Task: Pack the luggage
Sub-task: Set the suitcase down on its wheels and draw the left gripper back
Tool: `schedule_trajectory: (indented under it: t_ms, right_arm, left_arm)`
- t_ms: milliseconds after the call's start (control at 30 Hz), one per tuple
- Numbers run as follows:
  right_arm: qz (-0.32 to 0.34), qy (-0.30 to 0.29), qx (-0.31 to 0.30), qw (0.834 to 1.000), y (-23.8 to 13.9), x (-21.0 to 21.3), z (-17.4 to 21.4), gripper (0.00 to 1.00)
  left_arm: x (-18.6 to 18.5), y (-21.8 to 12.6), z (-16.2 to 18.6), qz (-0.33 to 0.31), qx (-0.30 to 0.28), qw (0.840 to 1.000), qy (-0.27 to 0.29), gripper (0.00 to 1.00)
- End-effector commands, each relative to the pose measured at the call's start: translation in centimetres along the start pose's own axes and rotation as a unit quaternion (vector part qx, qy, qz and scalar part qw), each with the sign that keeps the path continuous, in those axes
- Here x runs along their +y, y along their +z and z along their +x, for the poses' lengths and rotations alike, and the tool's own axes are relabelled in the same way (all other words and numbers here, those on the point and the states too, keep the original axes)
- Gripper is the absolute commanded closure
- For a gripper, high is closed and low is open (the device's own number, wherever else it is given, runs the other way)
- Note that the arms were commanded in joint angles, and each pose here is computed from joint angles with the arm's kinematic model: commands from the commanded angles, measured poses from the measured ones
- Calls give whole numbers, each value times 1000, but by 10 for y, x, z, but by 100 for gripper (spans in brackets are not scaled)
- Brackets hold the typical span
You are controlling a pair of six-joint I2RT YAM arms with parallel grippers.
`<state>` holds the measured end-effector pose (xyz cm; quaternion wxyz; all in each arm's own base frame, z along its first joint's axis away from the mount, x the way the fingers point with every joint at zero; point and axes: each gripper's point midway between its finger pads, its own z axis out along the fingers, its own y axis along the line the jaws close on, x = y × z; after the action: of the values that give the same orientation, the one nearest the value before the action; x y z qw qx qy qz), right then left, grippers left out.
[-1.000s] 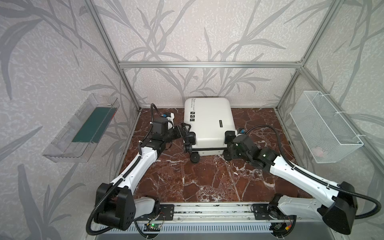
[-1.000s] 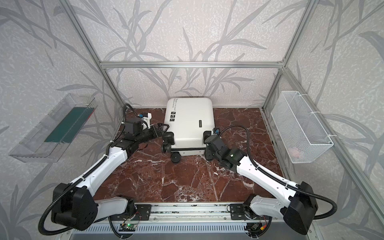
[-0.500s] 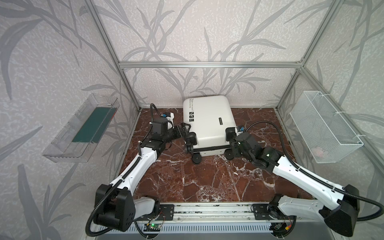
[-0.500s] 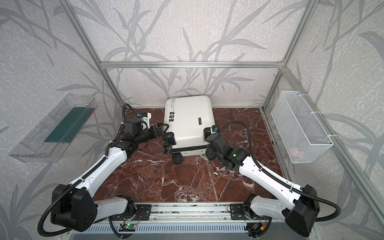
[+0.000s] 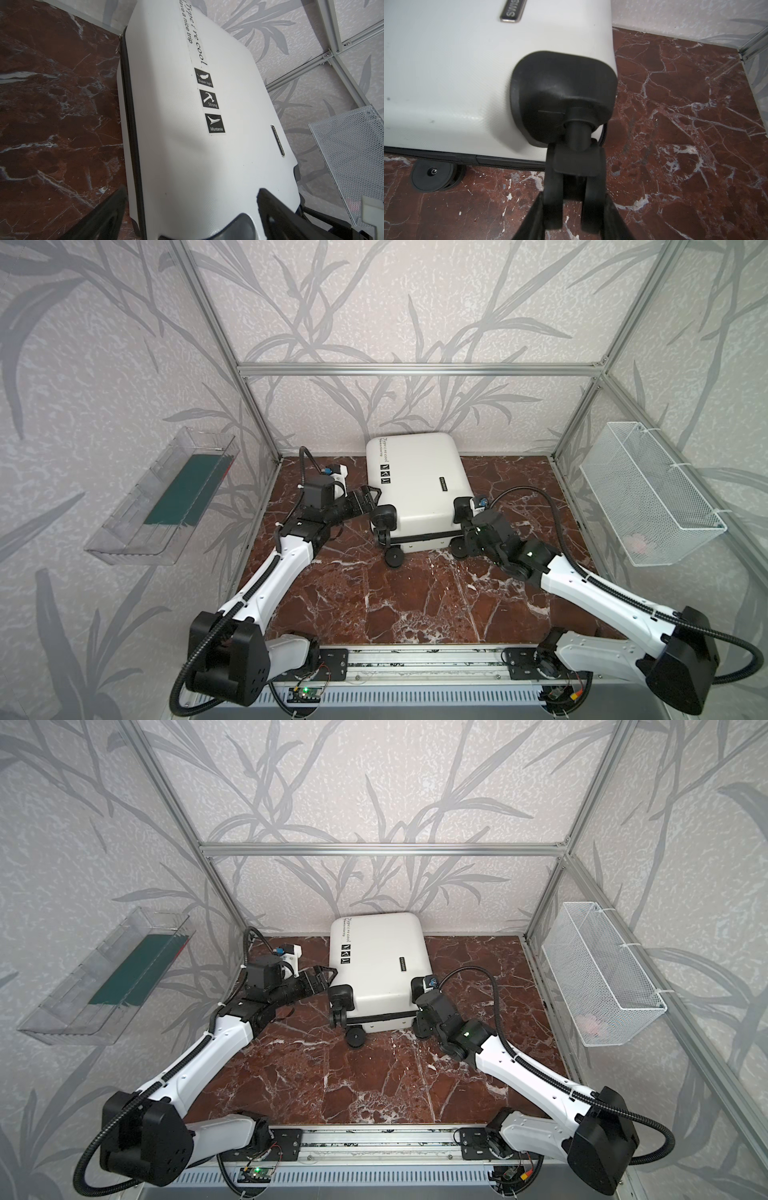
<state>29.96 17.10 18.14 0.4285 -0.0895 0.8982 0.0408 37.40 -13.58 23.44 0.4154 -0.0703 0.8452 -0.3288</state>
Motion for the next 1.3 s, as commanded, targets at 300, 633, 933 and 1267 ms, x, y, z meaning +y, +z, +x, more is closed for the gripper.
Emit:
schedule_trajectory:
  t_ms: [300, 633, 933, 1267]
  right_arm:
    - [-36, 20, -10, 999, -5, 1, -3, 31]
    - [-54, 25, -1, 998, -12, -2, 5, 16]
    - [-107, 67, 13, 992, -19, -6, 2, 15]
    - [-139, 68, 25, 988, -30, 2, 7, 14]
  left_arm:
    - [8, -20, -5, -21, -33, 999, -8, 1]
    - [35, -47, 5, -65, -57, 994, -60, 1]
    - [77, -52, 42, -124, -49, 987, -92, 1]
    - [123, -51, 101, -165, -28, 977, -131, 1]
